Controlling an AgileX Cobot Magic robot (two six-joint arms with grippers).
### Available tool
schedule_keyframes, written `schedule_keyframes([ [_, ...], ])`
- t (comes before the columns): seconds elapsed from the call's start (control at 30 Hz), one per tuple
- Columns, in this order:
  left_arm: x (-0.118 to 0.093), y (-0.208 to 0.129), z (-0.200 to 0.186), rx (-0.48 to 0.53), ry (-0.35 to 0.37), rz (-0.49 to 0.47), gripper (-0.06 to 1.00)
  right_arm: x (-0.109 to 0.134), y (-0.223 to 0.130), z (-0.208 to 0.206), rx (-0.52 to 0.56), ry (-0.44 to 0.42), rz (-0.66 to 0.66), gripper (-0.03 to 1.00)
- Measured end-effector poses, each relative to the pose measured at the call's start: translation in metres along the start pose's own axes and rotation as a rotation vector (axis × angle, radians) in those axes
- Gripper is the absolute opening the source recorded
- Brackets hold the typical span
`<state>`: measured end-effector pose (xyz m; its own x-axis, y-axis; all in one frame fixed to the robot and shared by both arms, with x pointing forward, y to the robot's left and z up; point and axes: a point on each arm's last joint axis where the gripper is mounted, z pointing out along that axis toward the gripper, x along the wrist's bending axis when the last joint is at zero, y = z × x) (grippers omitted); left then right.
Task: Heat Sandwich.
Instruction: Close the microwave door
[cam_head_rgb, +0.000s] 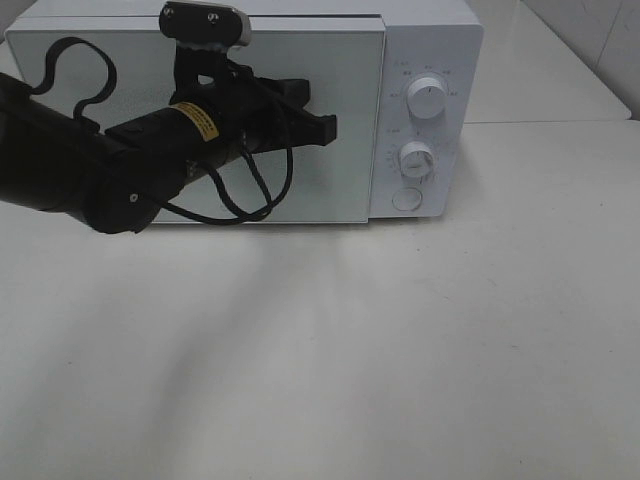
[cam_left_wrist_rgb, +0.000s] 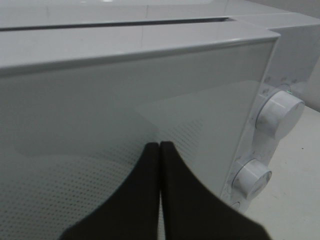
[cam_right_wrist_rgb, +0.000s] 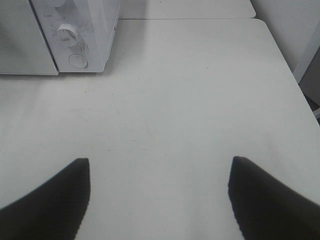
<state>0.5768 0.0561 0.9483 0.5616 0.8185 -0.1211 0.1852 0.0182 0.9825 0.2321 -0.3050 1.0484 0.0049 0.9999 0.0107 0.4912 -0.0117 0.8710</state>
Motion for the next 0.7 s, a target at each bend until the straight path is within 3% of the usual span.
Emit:
schedule_keyframes([
  [0.7, -0.004, -0.001, 0.015, 0.0, -0.014, 0.011, 0.0, 0.0, 0.0, 0.0, 0.0, 0.001, 0.0, 0.74],
])
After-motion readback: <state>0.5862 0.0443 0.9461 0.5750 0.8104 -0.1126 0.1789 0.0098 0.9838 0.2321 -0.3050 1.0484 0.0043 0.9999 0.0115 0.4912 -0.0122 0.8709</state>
